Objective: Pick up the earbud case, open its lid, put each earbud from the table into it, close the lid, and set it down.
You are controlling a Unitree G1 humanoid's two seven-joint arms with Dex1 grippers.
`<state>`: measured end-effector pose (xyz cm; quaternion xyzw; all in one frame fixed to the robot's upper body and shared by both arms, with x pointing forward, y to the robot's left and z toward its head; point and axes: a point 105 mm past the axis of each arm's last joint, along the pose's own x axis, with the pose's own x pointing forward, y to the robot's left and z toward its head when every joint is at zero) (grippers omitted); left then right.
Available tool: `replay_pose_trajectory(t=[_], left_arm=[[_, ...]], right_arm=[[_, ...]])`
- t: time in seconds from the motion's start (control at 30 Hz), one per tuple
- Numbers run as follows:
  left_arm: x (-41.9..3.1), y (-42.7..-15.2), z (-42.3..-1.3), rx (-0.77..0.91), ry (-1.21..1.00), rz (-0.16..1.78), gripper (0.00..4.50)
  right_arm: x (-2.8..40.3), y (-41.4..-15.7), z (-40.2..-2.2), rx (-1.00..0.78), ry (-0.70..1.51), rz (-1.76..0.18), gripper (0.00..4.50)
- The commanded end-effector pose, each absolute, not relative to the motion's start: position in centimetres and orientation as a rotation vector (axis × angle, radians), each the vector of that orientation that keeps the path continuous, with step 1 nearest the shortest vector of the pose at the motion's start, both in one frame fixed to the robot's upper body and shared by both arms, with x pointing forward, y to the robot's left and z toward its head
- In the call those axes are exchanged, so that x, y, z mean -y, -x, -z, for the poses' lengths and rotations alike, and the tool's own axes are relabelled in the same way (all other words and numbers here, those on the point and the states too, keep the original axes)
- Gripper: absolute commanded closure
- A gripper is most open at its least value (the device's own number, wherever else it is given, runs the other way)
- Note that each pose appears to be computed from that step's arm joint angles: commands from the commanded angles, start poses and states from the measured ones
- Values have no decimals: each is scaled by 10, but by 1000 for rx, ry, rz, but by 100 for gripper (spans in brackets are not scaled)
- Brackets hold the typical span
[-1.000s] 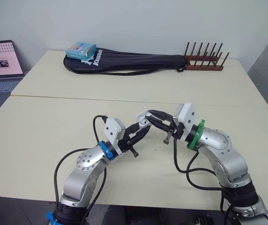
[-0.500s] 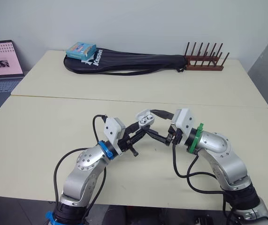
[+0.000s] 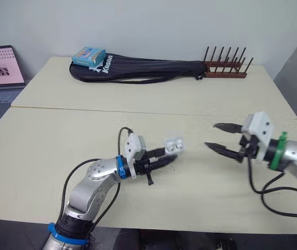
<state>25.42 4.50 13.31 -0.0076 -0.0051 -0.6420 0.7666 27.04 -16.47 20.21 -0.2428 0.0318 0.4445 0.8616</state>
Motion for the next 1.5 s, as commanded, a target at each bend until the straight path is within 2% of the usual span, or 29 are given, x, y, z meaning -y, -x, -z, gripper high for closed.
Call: replay_pose_trajectory(t=[0.03, 0.23, 0.53, 0.7, 0.9, 1.0, 1.17, 1.37, 1.5], left_arm=[[-35, -235, -136, -15, 14, 1599, 375], [-29, -237, -135, -16, -1, 1647, 375], [-31, -239, -134, -23, -6, 1627, 375], [-33, -241, -133, -27, -3, 1616, 375], [-32, -245, -137, -48, 60, 1597, 375], [-34, -252, -133, -150, 125, 1550, 375], [-40, -282, -113, -443, 252, 1380, 375], [-43, -308, -107, -578, 381, 1262, 375], [-47, -312, -96, -668, 398, 1237, 375]], right_arm=[[158, -266, -206, -100, 537, -1038, 226], [132, -257, -194, -163, 551, -1249, 450], [105, -232, -200, -174, 470, -1420, 450], [105, -222, -197, -215, 450, -1455, 450], [111, -221, -181, -260, 468, -1431, 450], [116, -228, -183, -237, 482, -1360, 450], [128, -241, -184, -118, 544, -1203, 450], [130, -234, -171, -112, 600, -1176, 450], [134, -241, -171, -138, 579, -1122, 450]])
